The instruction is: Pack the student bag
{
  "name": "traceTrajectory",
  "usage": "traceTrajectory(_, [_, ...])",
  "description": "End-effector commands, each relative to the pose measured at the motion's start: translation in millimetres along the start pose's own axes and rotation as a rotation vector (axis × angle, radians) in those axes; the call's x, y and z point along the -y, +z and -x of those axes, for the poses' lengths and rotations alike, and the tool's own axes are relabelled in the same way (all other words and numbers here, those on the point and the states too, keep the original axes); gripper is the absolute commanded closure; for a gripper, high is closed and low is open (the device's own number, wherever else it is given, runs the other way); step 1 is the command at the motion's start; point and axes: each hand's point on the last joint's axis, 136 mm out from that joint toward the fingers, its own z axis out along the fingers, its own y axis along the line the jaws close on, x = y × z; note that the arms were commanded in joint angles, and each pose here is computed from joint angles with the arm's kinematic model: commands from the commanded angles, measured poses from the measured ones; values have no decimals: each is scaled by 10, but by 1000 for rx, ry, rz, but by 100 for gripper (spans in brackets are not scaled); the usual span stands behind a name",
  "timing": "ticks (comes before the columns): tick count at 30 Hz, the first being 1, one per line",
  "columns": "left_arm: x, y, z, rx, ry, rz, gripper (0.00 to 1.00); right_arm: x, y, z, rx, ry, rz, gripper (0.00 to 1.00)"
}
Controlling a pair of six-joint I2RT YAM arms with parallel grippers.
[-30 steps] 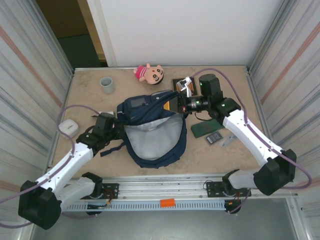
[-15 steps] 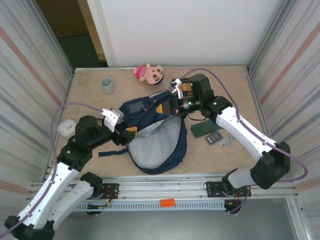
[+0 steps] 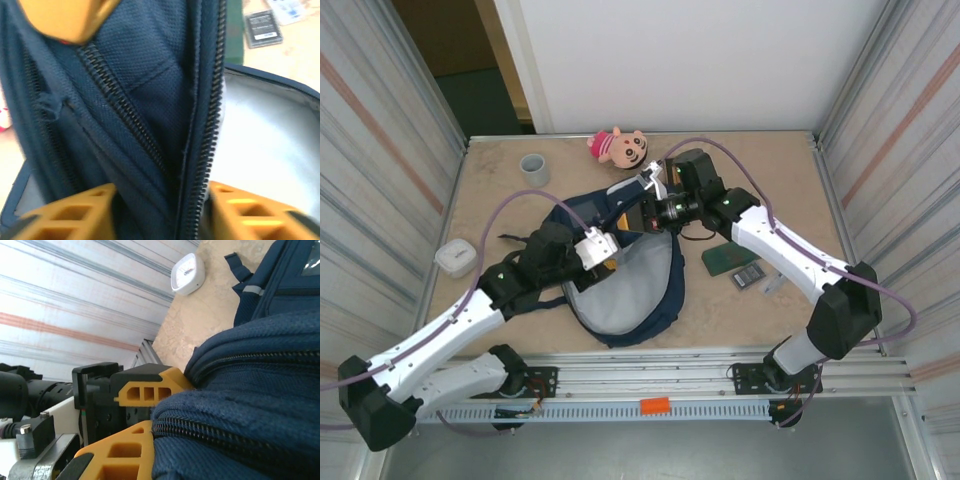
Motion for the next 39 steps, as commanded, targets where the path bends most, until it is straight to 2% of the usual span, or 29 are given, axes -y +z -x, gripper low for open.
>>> traceTrajectory(1, [-284,-81,0,-1,-20,168,78,-304,-123,152,52,-104,68,92])
traceTrajectory(3, [-350,-138,-52,-10,-39,213,90,-199,-173,173,74,-73,38,83])
traceTrajectory(5, [-387,-207,-111,-22,-52,240,97,-75,-240,178,102,-37,2,78])
traceTrajectory(8, [-456,-312,-227,-56,-74,283,100,155,-360,151,148,26,-67,63])
traceTrajectory(11, [-506,-391,-356,-99,-85,319,100,421,-463,54,181,92,-150,52])
traceTrajectory(16, [-462,-473,-532,-162,-130,318,100,704,-503,-143,185,153,-244,48])
traceTrajectory(20, [-521,-547,-727,-217,-164,379,99,846,-470,-199,188,186,-271,47])
traceTrajectory(24, [-527,-641,-808,-238,-182,384,85,947,-456,-212,195,203,-307,47])
traceTrajectory(28, [-492,-783,-773,-227,-173,366,61,990,-538,-188,227,205,-338,46])
traceTrajectory(31, [-336,-847,-660,-180,-187,268,41,1064,-648,-197,248,227,-366,44])
traceTrajectory(33, [-243,-860,-576,-149,-220,206,32,1131,-758,-201,269,246,-387,44])
traceTrajectory(39, [-79,-764,-363,-103,-348,74,27,1254,-1075,-262,294,260,-483,43])
